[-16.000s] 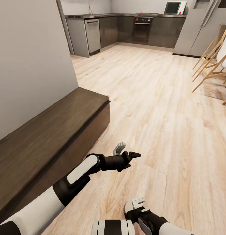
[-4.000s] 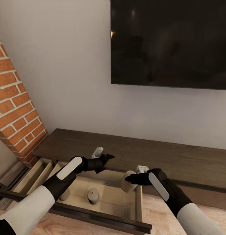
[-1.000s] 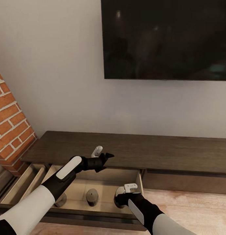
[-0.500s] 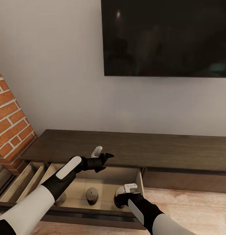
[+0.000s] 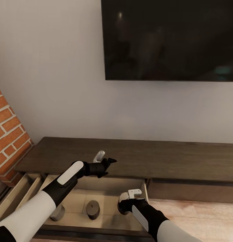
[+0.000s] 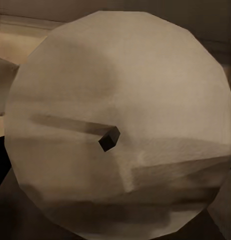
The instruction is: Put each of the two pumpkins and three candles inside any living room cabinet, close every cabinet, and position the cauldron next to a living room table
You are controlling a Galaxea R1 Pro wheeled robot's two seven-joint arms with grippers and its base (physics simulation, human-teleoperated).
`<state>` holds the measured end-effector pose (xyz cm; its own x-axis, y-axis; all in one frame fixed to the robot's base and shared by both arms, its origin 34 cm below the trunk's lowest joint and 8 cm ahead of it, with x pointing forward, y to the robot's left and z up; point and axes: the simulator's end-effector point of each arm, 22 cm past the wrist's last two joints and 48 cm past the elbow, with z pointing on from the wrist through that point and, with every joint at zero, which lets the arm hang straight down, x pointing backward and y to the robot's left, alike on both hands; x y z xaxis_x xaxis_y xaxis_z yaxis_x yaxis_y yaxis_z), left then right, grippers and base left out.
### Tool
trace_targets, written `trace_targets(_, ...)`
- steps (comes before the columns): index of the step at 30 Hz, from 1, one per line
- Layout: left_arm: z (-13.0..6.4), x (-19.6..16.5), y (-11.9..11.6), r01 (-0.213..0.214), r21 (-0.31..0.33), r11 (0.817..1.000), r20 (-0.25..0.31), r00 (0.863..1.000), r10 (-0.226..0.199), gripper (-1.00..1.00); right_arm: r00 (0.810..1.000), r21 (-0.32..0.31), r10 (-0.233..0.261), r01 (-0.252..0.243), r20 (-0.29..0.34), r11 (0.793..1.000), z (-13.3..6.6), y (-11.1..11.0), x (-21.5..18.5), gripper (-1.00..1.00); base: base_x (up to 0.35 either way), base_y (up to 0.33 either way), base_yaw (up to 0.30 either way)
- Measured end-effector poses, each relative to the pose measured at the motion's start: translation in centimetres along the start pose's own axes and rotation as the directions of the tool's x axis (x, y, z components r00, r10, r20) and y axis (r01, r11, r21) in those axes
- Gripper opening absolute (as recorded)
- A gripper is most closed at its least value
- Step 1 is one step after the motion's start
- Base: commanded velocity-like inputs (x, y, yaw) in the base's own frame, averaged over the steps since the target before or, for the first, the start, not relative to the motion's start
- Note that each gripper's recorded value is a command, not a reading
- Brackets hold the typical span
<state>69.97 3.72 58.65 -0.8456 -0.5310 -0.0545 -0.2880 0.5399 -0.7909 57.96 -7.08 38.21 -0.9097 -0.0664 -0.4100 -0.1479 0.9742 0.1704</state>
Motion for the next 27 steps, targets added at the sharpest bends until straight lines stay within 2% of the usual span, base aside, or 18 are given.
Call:
trace_targets(6, -0.16, -0.02, -0.28, -0.004, 0.003, 1.0, 0.003, 1.0, 0.004, 1.0, 1.0, 0.001, -0.001, 0.001, 0.005, 1.0, -0.17, 0.0, -0.24, -1.0, 0.003, 0.0, -0.114)
trace_targets(27, -0.18, -0.05, -0.39, -0.002, 0.007, 1.0, 0.004, 1.0, 0.002, 1.0, 1.0, 0.005, -0.001, 0.001, 0.004, 1.0, -0.18, -0.07, -0.23, -1.0, 0.0, 0.002, -0.002)
